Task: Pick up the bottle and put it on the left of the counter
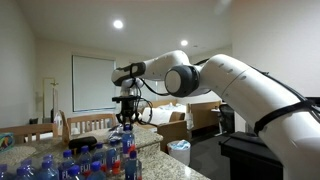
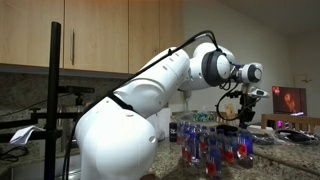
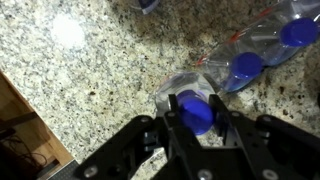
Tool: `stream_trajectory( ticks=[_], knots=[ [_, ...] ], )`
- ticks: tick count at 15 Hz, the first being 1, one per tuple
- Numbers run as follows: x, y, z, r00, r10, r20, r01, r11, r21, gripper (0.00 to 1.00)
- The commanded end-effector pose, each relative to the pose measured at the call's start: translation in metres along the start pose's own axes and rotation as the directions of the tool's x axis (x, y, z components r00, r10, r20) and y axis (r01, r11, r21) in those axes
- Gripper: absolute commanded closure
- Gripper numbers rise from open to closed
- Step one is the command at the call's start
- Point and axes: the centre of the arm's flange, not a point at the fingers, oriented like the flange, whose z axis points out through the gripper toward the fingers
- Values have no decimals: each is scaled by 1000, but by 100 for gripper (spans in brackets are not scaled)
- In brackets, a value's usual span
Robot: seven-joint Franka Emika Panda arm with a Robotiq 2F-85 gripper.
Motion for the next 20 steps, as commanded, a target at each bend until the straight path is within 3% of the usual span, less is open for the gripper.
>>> stream_trajectory(
  ticks=[1,7,13,20],
  knots=[
    [19,-14,-27,998,-64,12,64,998,-17,89],
    [12,-5,-27,999,-48,-20,50,995,89,89],
    [-6,11,-7,998,-67,-8,68,991,115,89],
    [1,22,14,994,52,-99,-30,977,210,89]
  ],
)
